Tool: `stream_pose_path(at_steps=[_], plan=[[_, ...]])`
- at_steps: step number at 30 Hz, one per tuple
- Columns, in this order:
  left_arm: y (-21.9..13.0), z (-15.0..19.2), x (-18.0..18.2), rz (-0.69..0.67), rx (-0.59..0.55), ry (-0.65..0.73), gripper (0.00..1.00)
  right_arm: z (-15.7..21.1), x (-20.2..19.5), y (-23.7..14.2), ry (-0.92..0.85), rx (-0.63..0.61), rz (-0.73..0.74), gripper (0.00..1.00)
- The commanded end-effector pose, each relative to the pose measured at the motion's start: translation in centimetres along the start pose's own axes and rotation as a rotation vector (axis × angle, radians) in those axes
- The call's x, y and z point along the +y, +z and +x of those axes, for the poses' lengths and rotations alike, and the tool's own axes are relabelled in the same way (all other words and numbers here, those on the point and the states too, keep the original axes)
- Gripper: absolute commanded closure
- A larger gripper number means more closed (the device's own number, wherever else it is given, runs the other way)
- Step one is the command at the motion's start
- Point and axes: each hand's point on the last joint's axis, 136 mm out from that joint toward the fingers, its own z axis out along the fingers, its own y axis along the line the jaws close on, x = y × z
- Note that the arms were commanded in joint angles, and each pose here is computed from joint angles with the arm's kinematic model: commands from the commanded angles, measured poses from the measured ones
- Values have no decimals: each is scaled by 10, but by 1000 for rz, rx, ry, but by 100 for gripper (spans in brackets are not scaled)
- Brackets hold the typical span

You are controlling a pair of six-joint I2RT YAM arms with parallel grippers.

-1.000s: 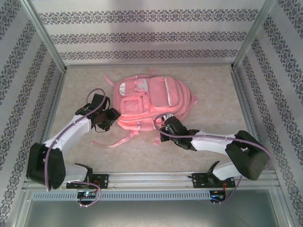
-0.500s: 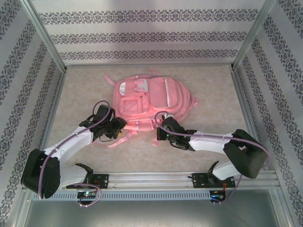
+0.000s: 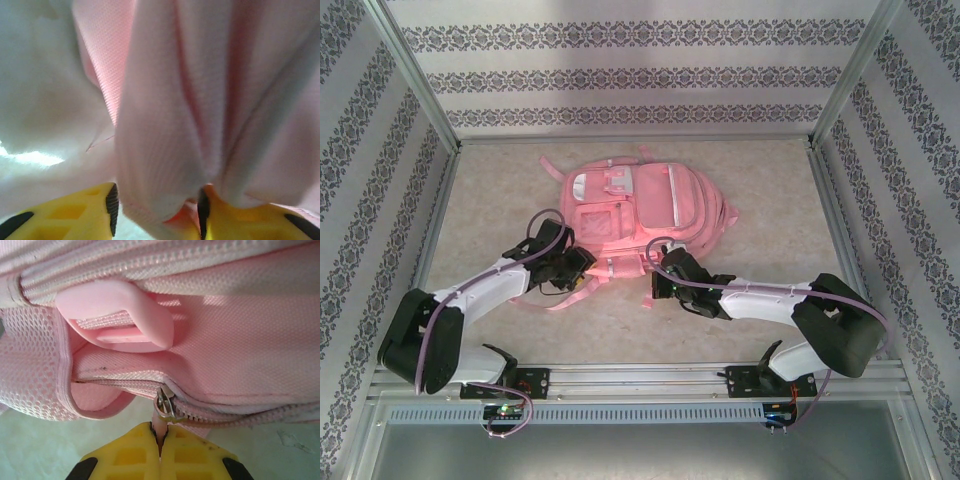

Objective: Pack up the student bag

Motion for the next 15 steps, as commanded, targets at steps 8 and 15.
stream_pose_path(at_steps=[8,15], plan=[[1,-27,-5,-87,-94,61,94,10,-32,-2,-280,62,189,100],[-3,-32,3,-109,-101,56,100,-7,-50,-7,-283,29,269,100]])
